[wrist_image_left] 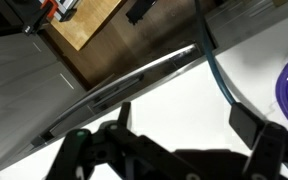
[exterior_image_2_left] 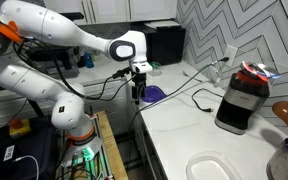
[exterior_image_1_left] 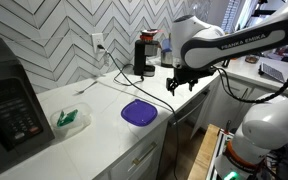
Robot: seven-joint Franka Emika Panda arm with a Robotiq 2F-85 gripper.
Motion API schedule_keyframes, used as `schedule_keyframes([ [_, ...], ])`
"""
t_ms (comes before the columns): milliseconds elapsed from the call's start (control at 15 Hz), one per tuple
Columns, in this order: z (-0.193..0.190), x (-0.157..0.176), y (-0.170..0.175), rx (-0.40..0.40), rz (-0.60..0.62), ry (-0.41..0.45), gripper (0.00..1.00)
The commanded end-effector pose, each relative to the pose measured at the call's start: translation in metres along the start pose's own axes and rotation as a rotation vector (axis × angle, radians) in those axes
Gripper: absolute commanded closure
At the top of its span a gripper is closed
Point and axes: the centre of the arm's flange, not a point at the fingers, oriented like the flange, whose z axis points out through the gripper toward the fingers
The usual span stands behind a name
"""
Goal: Move the right bowl to the left
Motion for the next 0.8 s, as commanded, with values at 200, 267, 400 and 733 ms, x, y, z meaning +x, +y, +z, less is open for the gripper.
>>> schedule_keyframes([
  [200,0.002,0.003,-0.006,0.020,0.046,-0.010,0.00],
  [267,0.005,0.011,-0.004,0.020,0.099,-0.004,0.00],
  [400,0.009,0.026,0.009,0.011,0.180,0.030,0.00],
  [733,0.019,0.073,0.054,0.014,0.401,0.095,0.00],
])
